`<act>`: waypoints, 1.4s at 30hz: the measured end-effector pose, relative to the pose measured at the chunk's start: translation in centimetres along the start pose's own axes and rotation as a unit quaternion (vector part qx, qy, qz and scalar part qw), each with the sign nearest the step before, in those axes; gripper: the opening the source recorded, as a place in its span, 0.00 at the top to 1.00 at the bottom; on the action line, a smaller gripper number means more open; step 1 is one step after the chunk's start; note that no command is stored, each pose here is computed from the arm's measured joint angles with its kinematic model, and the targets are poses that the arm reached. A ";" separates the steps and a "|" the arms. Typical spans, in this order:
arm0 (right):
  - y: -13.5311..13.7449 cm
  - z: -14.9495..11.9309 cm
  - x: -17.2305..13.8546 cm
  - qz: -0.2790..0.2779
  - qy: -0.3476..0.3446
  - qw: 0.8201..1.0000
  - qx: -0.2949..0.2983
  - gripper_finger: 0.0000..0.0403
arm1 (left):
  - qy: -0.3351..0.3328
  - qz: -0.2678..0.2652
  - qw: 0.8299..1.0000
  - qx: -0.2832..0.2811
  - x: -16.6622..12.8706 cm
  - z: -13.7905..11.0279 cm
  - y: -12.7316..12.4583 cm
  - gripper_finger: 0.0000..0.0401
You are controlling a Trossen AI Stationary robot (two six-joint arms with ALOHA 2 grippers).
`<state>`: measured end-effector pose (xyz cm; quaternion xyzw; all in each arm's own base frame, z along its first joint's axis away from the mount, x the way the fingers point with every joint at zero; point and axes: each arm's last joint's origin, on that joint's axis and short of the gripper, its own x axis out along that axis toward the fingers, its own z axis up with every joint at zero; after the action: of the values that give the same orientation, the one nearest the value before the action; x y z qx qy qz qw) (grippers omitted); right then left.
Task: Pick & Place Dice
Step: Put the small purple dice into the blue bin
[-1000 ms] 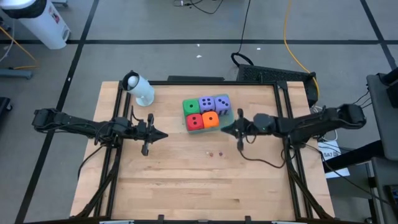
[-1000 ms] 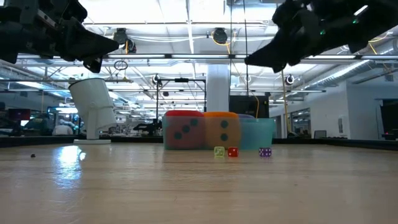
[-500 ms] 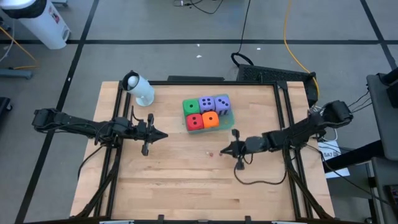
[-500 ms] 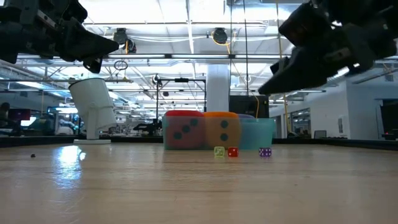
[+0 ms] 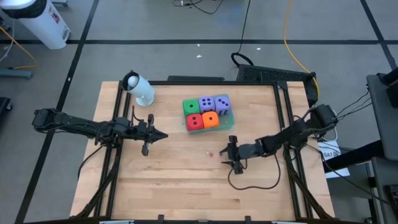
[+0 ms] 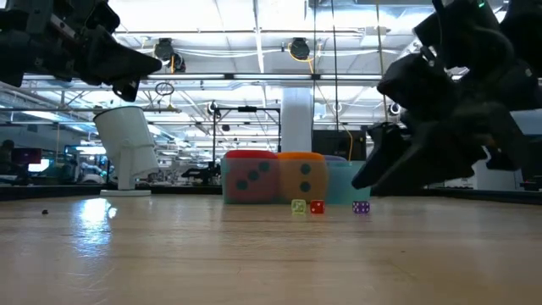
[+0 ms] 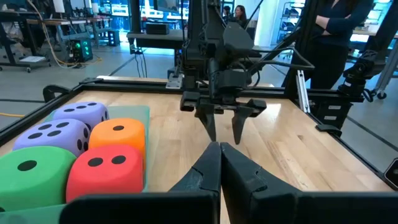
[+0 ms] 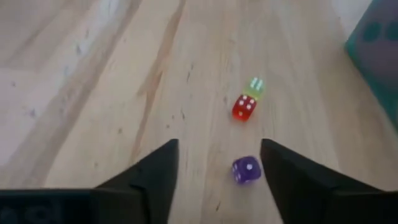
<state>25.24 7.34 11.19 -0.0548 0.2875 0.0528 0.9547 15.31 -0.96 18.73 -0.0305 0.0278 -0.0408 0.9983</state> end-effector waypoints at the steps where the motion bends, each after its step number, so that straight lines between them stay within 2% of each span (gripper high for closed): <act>1: 0.0 -0.1 0.1 -0.001 0.003 1.000 -0.001 0.42 | 0.002 0.000 1.000 0.000 0.0 0.0 0.0 0.99; 5: -0.3 -0.7 0.6 -0.008 0.017 1.000 0.002 0.34 | 0.002 0.000 1.000 0.000 0.0 0.0 0.0 0.99; 10: -1.0 -1.3 1.2 -0.018 0.025 0.999 0.018 0.34 | 0.002 0.000 1.000 -0.001 0.0 0.0 0.0 0.99; 15: -1.4 -1.6 1.6 -0.018 0.031 0.999 0.022 0.43 | 0.003 0.000 1.000 -0.001 0.0 -0.1 0.0 0.99; 19: -1.8 -1.9 1.6 -0.005 0.035 0.999 0.036 0.53 | 0.008 0.000 1.000 -0.001 0.0 -0.1 0.0 0.99; 26: -2.6 -3.0 1.3 -0.020 0.049 0.996 0.071 0.73 | 0.008 0.001 1.000 -0.001 0.0 -0.2 0.0 0.99; 30: -2.8 -3.2 1.0 -0.024 0.035 0.996 0.080 0.82 | 0.008 0.001 1.000 -0.001 0.0 -0.2 0.0 0.99; 36: -2.8 -3.2 1.0 -0.023 0.027 0.996 0.077 0.89 | 0.008 0.001 1.000 -0.002 0.0 -0.1 0.0 0.99; 42: -2.7 -1.9 0.6 0.014 -0.012 0.997 0.075 0.88 | 0.008 0.001 1.000 -0.002 0.0 -0.1 0.0 0.99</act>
<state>25.04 4.48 9.48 0.0216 0.2795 0.0450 0.9588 15.31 -0.96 18.58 -0.0327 0.0356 -0.0403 0.9980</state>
